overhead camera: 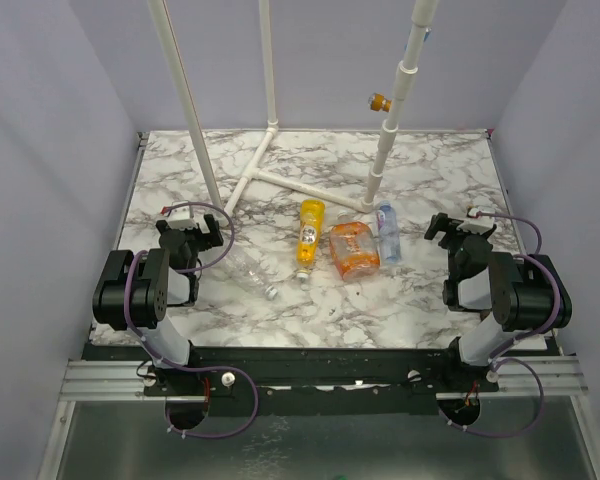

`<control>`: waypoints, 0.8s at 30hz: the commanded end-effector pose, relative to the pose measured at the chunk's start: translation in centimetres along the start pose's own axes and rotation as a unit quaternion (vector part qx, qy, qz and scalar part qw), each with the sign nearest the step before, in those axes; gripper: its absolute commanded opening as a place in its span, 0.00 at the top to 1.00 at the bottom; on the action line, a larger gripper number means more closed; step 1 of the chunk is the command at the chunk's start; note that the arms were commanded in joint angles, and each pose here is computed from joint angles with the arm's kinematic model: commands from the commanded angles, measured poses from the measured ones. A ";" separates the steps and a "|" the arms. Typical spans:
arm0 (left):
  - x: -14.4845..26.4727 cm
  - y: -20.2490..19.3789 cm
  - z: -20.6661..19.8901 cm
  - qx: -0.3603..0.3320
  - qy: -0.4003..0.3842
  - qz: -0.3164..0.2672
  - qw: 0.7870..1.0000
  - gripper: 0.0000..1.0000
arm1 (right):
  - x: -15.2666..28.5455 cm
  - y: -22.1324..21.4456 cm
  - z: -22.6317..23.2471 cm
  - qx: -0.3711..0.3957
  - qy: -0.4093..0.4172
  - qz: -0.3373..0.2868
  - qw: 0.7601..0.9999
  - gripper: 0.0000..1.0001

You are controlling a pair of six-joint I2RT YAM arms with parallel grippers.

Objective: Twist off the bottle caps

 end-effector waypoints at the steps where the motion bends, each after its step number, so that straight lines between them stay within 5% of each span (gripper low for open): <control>1: -0.2 0.8 0.0 0.000 -0.007 -0.012 1.000 0.01 | 0.0 -0.2 0.0 0.004 0.006 0.005 1.000 0.00; 8: -0.2 0.8 0.0 -0.001 -0.007 -0.012 1.000 0.01 | 0.0 -0.1 -0.1 0.002 -0.004 0.012 1.000 0.00; 17: 1.2 4.5 -1.4 -0.026 -0.100 -0.011 0.995 0.01 | -2.8 5.5 0.2 -0.029 -0.104 0.041 0.993 0.00; 21: 0.4 6.8 -0.9 -0.026 -0.110 0.053 0.992 0.01 | -2.5 8.1 4.9 -0.102 0.006 0.096 0.990 0.00; 24: -0.5 8.1 -0.2 -0.019 -0.121 0.128 0.984 0.01 | -1.8 8.5 8.8 -0.160 0.107 0.174 0.966 0.00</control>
Point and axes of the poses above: each gripper's point midway between its finger pads, its own x axis back along the fingers, its own z axis along the line the jaws close on, y = z × x, the point moved 5 cm from there along x, back along the fingers, and after that the axes turned 13 degrees about -x, right-handed, at the moved point
